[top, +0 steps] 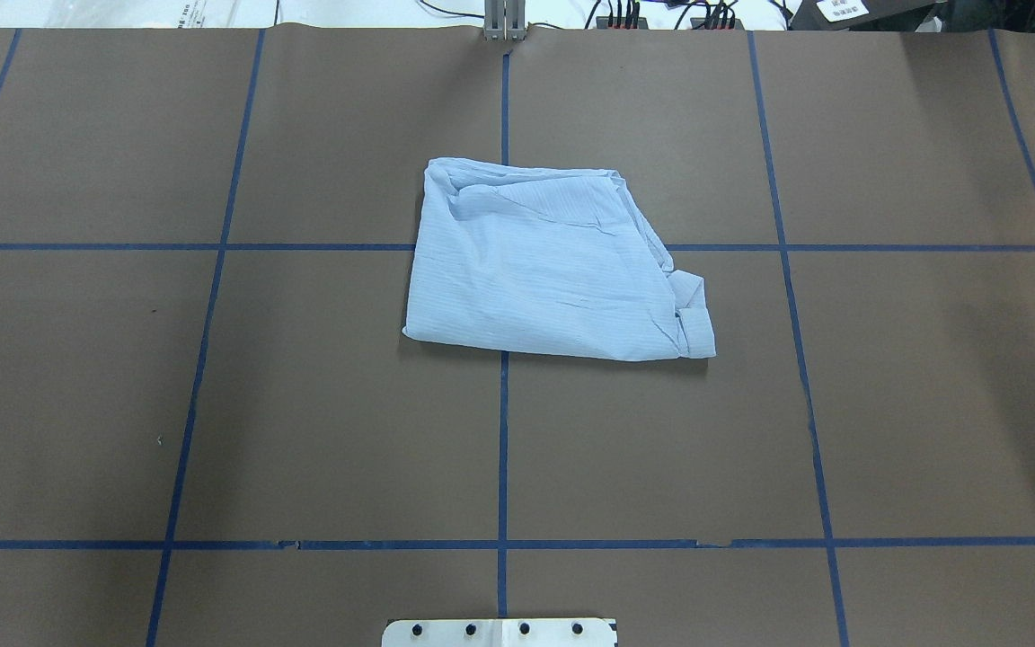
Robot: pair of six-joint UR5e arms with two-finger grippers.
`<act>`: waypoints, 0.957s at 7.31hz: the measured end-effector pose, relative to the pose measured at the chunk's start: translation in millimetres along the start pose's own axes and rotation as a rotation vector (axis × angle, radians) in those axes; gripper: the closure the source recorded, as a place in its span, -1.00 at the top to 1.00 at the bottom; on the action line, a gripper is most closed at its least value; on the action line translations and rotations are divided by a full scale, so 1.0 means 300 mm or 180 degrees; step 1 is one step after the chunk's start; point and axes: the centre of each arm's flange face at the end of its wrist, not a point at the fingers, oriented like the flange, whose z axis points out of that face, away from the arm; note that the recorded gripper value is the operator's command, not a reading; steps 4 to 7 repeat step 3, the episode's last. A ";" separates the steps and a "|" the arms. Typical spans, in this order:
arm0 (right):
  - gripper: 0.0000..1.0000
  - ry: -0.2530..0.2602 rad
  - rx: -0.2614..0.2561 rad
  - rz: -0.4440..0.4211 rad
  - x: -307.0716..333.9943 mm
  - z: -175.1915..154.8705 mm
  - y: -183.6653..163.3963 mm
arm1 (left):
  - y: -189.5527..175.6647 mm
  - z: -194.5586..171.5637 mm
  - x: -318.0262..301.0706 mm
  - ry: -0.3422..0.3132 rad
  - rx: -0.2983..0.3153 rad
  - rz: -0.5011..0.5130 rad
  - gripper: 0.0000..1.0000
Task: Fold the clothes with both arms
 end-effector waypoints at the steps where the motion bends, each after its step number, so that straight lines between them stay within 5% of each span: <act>1: 1.00 0.0025 0.0003 0.0004 0.004 0.000 -0.002 | 0.000 -0.001 0.003 0.0019 0.0001 0.0000 1.00; 7: 1.00 0.0036 0.0008 0.0004 0.005 -0.002 -0.003 | -0.001 -0.002 0.005 0.0030 0.0004 0.0003 1.00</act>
